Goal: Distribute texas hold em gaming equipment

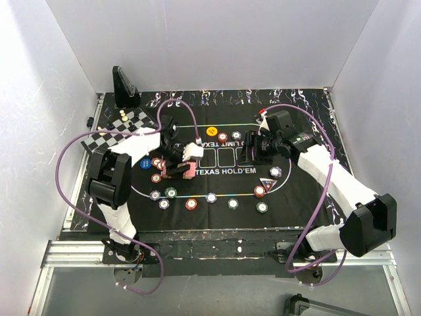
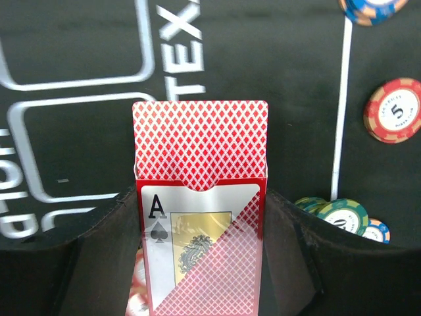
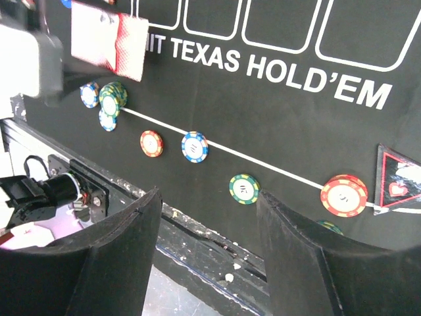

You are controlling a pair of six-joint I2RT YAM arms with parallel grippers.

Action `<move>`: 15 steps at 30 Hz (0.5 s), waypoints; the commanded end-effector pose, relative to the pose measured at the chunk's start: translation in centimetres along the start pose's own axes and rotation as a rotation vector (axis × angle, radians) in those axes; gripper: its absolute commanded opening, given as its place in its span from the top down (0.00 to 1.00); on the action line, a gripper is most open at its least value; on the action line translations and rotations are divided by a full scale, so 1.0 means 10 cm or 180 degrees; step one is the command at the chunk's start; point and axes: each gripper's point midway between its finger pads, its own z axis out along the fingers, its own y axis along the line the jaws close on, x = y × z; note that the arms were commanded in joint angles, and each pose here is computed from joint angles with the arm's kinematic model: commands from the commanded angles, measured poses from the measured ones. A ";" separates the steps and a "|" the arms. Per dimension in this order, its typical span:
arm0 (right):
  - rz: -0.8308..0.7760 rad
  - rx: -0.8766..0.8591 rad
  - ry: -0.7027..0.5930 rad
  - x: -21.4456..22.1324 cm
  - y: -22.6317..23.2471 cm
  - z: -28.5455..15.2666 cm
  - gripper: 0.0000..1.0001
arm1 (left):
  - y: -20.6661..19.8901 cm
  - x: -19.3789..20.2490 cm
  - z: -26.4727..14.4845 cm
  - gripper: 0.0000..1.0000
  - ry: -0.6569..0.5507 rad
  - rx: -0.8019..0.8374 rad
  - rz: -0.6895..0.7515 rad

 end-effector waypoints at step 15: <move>0.0297 -0.1574 -0.0289 -0.52 0.96 0.04 0.16 | 0.14 -1.43 -1.13 0.71 -0.0819 -0.0448 -0.0146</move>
